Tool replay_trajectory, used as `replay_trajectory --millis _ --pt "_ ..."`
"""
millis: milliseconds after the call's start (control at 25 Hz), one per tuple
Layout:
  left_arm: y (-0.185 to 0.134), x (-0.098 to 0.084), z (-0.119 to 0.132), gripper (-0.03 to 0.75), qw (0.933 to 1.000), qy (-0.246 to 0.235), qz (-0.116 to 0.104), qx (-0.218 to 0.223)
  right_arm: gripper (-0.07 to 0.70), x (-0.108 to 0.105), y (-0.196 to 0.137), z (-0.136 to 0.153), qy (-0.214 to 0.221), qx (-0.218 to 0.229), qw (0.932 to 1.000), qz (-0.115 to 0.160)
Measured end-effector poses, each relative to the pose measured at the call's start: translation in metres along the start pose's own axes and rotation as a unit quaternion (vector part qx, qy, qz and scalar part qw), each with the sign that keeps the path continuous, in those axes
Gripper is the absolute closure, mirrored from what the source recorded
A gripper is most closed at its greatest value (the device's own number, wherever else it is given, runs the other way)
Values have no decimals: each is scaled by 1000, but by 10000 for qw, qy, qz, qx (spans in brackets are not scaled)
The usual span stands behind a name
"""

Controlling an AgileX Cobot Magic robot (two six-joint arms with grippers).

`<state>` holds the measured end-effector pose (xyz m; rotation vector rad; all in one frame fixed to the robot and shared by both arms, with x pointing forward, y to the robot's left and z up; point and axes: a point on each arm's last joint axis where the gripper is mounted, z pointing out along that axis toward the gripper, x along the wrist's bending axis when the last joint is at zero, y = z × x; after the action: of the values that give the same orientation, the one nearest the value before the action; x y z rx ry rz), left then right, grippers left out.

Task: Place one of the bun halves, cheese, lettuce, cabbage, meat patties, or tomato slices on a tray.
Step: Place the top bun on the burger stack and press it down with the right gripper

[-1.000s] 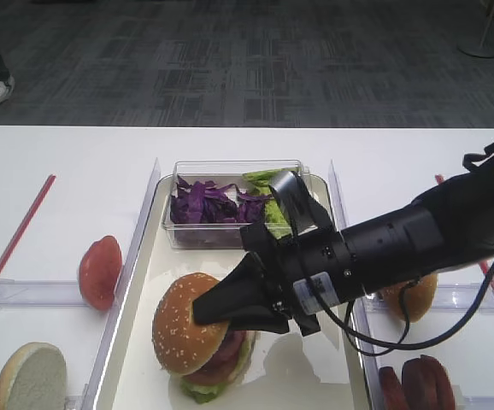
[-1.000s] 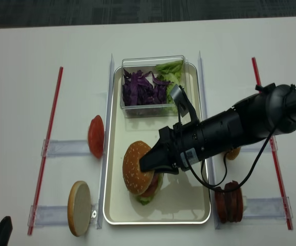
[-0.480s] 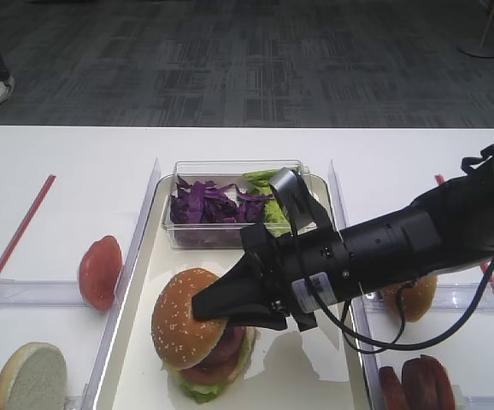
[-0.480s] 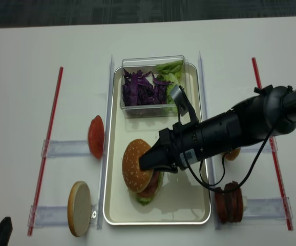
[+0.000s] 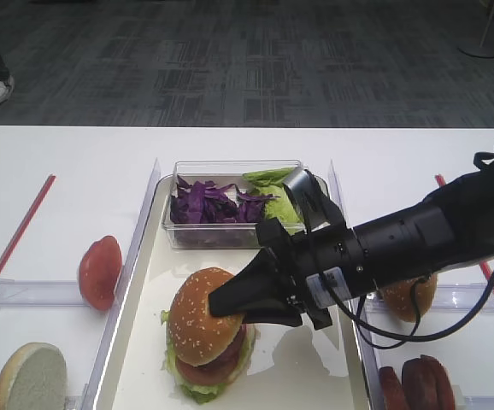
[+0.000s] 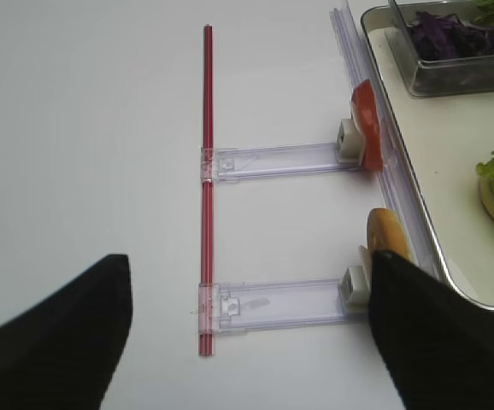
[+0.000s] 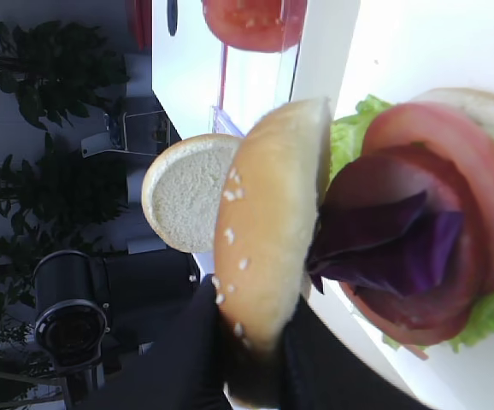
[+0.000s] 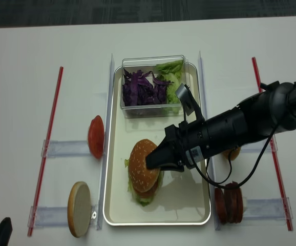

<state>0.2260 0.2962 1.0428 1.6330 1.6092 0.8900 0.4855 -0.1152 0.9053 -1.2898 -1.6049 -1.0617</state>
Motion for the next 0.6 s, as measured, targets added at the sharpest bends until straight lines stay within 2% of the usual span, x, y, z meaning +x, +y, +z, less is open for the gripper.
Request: replay_trajectory --millis 200,280,440,520,600 --pt "0 0 0 176 10000 0 0 0 447 -3 1 1 15 -57 10000 38" --pt "0 0 0 176 10000 0 0 0 384 -5 1 2 3 -40 9999 92" --pt "0 0 0 176 10000 0 0 0 186 -8 0 3 -9 -23 9998 175" --pt "0 0 0 176 10000 0 0 0 136 -8 0 3 -9 -23 9998 175" --pt "0 0 0 176 10000 0 0 0 121 -8 0 3 -14 -9 9999 169"
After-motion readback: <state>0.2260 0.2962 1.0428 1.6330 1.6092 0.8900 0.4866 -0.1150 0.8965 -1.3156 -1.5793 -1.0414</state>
